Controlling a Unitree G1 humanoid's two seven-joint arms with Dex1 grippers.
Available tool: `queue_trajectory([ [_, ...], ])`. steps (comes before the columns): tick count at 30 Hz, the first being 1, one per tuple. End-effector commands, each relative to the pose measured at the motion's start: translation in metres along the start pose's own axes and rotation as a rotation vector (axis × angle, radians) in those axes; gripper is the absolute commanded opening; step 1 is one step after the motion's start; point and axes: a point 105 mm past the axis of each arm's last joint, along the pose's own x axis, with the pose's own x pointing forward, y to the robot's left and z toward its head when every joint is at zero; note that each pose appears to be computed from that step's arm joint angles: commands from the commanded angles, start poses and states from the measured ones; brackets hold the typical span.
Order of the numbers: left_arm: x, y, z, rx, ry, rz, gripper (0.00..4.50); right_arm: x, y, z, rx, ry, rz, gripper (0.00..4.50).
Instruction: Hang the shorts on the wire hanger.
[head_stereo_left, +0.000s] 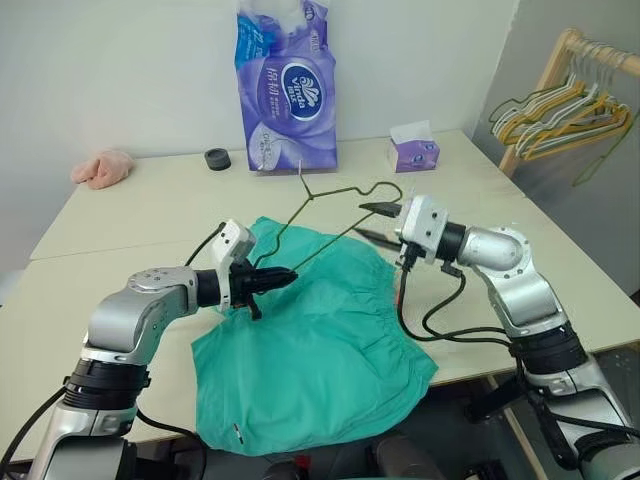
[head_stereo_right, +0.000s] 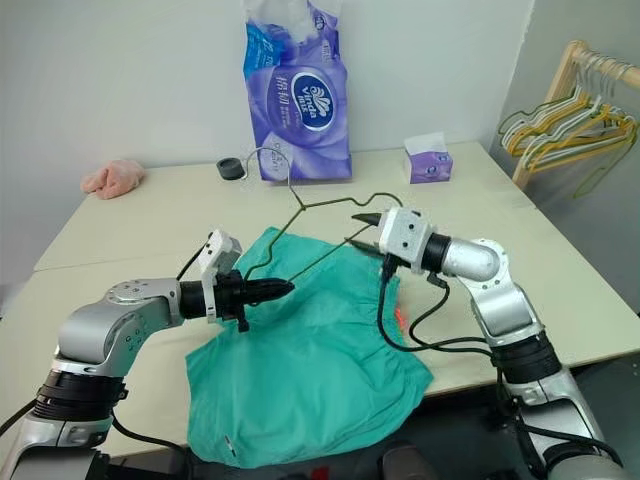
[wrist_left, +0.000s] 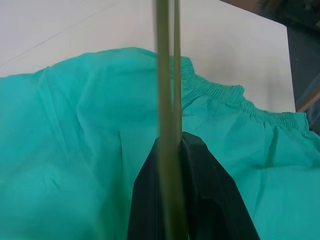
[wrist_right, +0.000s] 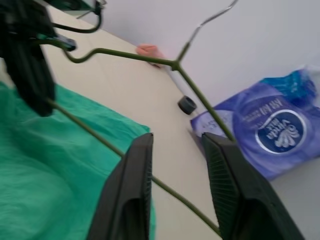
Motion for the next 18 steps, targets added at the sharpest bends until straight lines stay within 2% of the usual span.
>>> queue_trajectory([
  [1, -0.013, 0.003, 0.015, 0.124, -0.005, 0.049, 0.0, -0.017, -0.012, 0.015, 0.028, -0.009, 0.008, 3.04],
  [5, -0.021, 0.0, 0.006, 0.303, 0.129, 0.045, 0.0, -0.026, -0.016, 0.005, 0.118, 0.107, 0.067, 4.3],
  [6, -0.022, 0.0, 0.004, 0.34, 0.155, 0.042, 0.0, -0.027, -0.014, 0.003, 0.128, 0.136, 0.099, 4.46],
  [12, -0.021, -0.007, 0.004, 0.478, 0.222, -0.002, 0.0, -0.02, -0.006, -0.011, 0.151, 0.259, 0.207, 4.46],
  [18, -0.019, -0.012, 0.005, 0.527, 0.235, -0.027, 0.0, -0.005, 0.004, -0.026, 0.144, 0.334, 0.311, 4.46],
])
